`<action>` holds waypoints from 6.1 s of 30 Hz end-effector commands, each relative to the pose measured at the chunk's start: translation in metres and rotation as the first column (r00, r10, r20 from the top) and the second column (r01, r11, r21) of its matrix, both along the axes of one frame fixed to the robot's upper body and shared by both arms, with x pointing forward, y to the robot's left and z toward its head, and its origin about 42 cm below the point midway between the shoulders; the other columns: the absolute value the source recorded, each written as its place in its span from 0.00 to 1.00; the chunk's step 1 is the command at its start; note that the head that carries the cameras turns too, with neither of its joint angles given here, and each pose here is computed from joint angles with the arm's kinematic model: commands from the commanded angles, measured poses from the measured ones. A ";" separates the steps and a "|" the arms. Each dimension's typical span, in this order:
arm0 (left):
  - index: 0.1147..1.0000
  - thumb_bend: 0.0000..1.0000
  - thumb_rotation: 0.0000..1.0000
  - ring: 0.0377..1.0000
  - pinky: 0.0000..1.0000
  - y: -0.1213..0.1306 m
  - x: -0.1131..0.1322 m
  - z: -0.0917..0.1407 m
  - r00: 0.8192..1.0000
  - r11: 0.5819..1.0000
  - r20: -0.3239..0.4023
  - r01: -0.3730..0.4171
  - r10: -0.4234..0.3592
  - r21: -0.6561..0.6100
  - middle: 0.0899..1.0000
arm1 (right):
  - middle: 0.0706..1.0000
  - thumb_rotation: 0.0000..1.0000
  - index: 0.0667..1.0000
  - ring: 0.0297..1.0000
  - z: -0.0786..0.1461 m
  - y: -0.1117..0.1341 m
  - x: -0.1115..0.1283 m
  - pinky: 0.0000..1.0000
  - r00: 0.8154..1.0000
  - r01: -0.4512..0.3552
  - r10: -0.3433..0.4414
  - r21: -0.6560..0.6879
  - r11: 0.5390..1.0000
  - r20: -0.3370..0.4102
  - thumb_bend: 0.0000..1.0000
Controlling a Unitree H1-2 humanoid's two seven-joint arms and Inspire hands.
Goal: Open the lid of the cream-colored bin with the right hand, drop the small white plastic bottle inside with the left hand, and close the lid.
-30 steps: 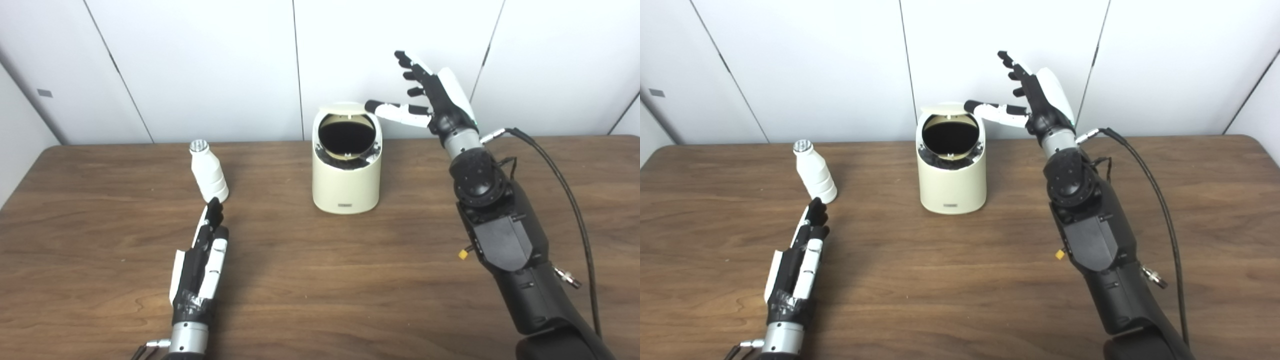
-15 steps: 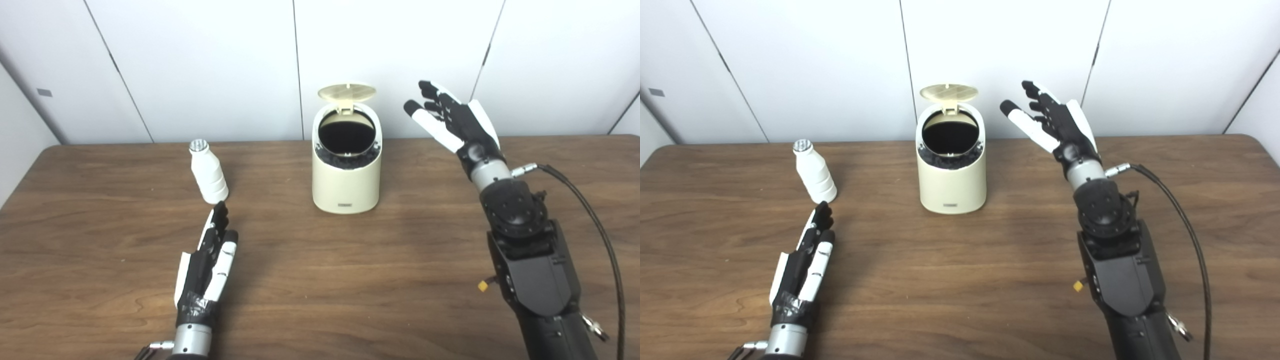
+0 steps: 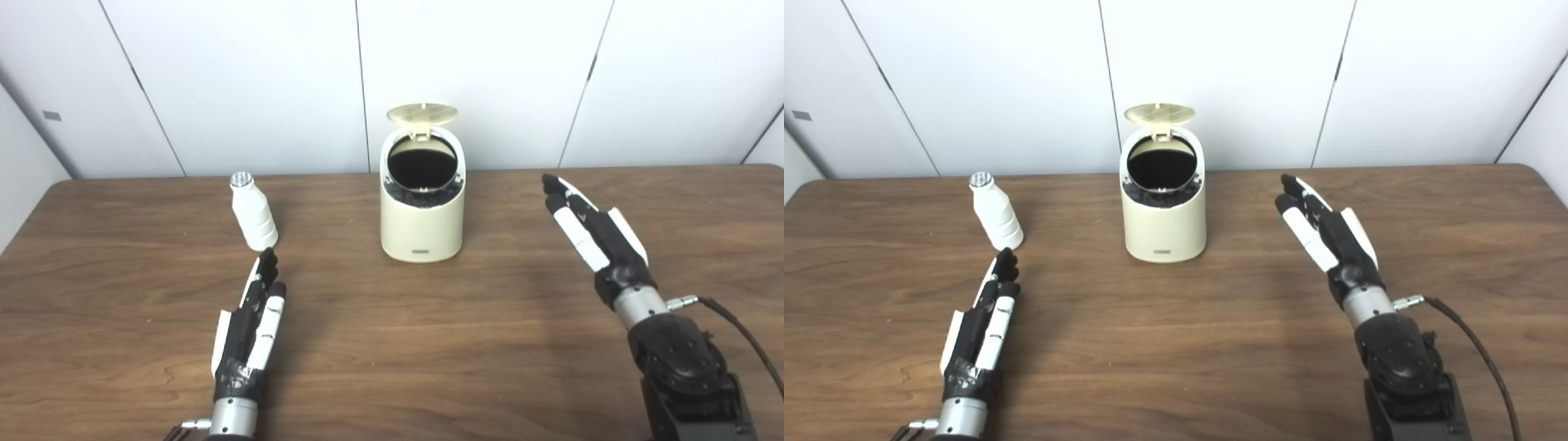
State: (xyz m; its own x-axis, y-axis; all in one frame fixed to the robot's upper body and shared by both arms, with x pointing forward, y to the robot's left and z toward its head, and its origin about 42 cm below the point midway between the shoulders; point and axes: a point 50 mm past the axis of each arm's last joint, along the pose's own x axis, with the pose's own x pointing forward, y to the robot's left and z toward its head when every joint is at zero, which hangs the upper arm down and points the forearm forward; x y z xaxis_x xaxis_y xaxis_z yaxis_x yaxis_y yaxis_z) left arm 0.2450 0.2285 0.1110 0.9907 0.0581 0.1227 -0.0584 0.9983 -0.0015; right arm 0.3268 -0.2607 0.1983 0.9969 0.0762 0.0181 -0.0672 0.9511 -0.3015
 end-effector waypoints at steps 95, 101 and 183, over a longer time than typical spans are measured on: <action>0.87 0.88 0.27 0.86 0.79 0.074 0.095 0.098 0.931 0.792 0.110 -0.354 0.347 0.498 0.86 | 0.95 0.93 0.93 0.95 -0.054 -0.021 -0.045 0.95 0.990 0.080 -0.104 0.237 0.968 0.090 0.61; 0.85 0.89 0.33 0.82 0.73 0.075 0.118 0.096 0.932 0.776 0.070 -0.337 0.356 0.533 0.85 | 0.94 0.91 0.92 0.95 -0.054 -0.015 -0.043 0.96 0.989 0.085 -0.112 0.256 0.963 0.095 0.63; 0.61 0.78 0.02 0.60 0.54 0.059 0.156 0.092 0.966 0.820 0.028 -0.235 0.259 0.523 0.61 | 0.93 0.99 0.95 0.97 -0.053 -0.006 -0.041 0.96 0.988 0.100 -0.124 0.222 0.970 0.097 0.60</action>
State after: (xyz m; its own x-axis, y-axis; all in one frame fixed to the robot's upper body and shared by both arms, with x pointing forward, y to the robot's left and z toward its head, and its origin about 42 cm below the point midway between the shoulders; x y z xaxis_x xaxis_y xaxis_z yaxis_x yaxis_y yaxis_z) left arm 0.3894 0.2894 0.1774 0.9663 0.2462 0.0755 -0.2469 0.8023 0.5435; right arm 0.2811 -0.2675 0.1301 0.9956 -0.0683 0.0646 0.0735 0.9939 -0.0818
